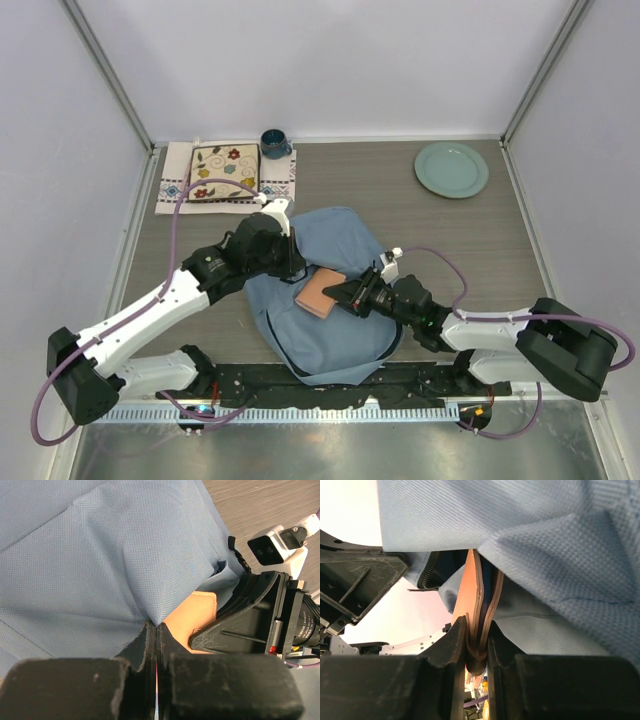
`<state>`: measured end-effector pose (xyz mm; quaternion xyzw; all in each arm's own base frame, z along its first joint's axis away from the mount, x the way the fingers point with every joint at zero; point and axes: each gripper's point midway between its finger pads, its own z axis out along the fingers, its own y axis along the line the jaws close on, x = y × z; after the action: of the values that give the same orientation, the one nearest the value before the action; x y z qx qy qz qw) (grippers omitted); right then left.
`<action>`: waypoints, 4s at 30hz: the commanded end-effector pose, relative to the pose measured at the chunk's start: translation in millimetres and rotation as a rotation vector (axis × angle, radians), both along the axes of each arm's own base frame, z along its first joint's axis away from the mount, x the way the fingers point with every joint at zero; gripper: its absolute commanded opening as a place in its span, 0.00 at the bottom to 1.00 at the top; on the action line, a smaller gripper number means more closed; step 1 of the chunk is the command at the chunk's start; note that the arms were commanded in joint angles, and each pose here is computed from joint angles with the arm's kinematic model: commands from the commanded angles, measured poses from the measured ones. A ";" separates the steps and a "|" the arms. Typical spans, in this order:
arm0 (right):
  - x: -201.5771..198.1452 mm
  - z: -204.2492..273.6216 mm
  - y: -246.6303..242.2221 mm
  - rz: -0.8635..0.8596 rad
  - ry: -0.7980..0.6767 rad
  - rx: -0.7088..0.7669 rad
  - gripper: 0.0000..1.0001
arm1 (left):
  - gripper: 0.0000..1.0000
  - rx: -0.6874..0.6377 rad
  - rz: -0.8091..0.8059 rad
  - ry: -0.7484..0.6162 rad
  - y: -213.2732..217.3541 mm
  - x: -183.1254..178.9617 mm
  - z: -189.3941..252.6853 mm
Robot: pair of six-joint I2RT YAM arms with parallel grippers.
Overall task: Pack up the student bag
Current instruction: Place the personal item in the student bag, then zip the student bag at the center of the board.
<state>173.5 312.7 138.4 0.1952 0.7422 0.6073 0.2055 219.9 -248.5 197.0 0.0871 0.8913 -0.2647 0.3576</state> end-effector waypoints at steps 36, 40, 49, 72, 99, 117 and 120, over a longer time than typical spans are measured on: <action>65.7 17.5 -50.6 -0.456 -0.096 0.014 0.01 | 0.00 -0.219 -0.155 -0.068 -26.8 -21.9 54.0; 78.2 31.3 -55.6 -0.524 -0.140 0.003 0.01 | 0.00 -0.243 -0.190 -0.052 -32.6 -27.6 48.1; 77.2 49.0 21.8 -0.304 -0.222 0.043 0.01 | 0.00 -0.250 -0.211 -0.061 -43.5 -20.0 52.3; 41.5 -26.7 -28.9 -0.203 -0.193 -0.538 0.63 | 0.46 -0.212 -0.001 -0.093 6.5 -12.6 41.8; 73.8 6.1 -199.0 -0.474 -0.207 -1.136 0.90 | 0.79 -0.460 0.345 0.245 61.6 -73.6 -51.6; 8.1 -87.4 -156.6 -0.187 0.027 -0.628 0.07 | 0.43 -0.405 0.390 0.103 50.4 -28.0 -51.5; -2.2 -83.3 -154.4 -0.219 0.032 -0.568 0.02 | 0.29 -0.345 0.398 0.042 55.5 -16.7 -37.2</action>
<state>193.0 135.7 45.6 0.1980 0.8788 0.2716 0.3386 172.5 -191.0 111.1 -0.1732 0.8695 -0.3377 0.3161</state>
